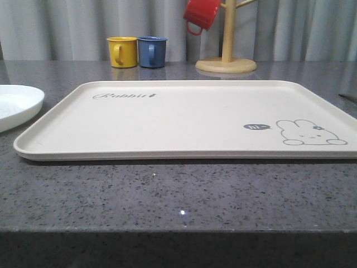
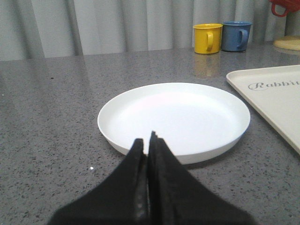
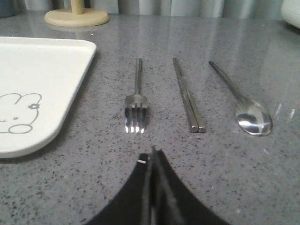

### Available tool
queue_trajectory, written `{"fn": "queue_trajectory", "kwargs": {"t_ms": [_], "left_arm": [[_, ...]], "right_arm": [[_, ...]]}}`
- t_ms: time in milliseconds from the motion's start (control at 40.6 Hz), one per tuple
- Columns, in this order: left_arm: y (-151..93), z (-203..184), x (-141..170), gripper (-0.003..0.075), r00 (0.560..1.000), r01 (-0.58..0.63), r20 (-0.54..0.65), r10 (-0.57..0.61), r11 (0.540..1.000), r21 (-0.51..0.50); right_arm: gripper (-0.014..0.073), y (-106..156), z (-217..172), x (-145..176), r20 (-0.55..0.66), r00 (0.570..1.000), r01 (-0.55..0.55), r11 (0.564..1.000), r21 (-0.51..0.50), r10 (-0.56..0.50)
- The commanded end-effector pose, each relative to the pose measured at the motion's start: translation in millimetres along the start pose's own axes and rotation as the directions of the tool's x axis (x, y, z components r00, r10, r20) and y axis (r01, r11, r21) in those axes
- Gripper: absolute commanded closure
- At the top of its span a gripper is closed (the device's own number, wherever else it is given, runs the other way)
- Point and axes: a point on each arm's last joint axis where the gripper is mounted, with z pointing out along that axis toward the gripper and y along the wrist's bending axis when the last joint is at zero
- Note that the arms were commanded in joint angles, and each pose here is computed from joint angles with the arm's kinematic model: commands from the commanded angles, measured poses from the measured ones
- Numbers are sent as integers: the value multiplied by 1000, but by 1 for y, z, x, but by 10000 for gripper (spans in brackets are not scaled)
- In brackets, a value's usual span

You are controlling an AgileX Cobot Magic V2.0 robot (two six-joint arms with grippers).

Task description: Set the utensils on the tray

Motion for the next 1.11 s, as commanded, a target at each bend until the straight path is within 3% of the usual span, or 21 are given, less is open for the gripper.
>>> {"fn": "queue_trajectory", "kwargs": {"t_ms": [0,911,1084], "left_arm": [[1,-2,-8,738,995,4,104,-3,1000,-13],[1,-2,-8,738,994,4,106,-3,1000,-13],[3,-4,-18,738,975,32,219,-26,999,-24]], "right_arm": [[708,0,-2,-9,104,995,7,1000,5,-7],[708,0,-2,-13,137,990,5,1000,6,-6],[708,0,-8,-31,202,979,5,1000,5,-6]]}}
